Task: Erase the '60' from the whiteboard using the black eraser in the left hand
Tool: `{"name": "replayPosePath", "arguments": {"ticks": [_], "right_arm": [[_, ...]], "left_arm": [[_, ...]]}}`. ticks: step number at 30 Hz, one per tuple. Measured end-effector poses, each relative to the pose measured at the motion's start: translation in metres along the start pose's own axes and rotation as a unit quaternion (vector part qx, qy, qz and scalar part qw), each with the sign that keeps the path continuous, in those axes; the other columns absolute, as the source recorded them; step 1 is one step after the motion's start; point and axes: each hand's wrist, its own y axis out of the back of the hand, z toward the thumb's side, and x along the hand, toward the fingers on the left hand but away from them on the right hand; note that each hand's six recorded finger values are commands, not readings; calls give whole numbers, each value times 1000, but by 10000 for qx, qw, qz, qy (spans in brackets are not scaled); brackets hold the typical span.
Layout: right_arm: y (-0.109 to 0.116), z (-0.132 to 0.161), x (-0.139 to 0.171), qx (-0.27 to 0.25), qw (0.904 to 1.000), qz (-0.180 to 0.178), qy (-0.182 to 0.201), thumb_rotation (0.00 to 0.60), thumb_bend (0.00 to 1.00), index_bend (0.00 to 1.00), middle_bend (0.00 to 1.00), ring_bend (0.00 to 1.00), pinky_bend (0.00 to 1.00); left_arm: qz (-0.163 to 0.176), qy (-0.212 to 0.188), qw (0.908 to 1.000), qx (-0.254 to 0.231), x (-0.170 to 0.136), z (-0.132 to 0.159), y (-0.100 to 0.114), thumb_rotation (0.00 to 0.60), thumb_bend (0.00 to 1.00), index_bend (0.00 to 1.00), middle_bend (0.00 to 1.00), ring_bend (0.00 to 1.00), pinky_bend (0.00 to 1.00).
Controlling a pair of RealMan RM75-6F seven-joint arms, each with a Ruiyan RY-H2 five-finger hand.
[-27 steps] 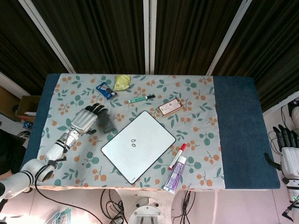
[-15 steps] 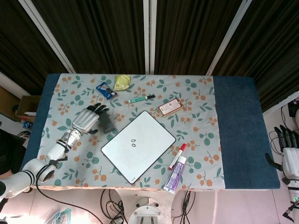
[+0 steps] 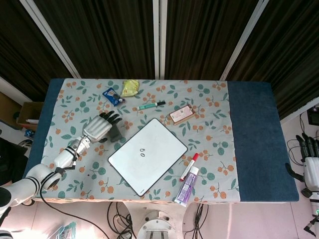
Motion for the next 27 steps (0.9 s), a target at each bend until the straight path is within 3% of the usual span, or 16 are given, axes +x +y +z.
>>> {"name": "replayPosePath", "arguments": {"ticks": [8,20,27], "right_arm": [[0,-1,1,20,10000,0,-38,600,200,0,0,0,0],[-3,-1,0,39,10000,42,-53,600,206,0,0,0,0],[-5,-2,0,55,9999,80,-91,600,209,0,0,0,0]], "left_arm": [[147,-192,9986,471,6,-4,0,600,236,275,253,185,342],[256,-374,9980,431,9,3,-8,600,260,308,268,199,357],[244,-368,9983,372,11,3,-12,600,319,360,343,246,401]]}}
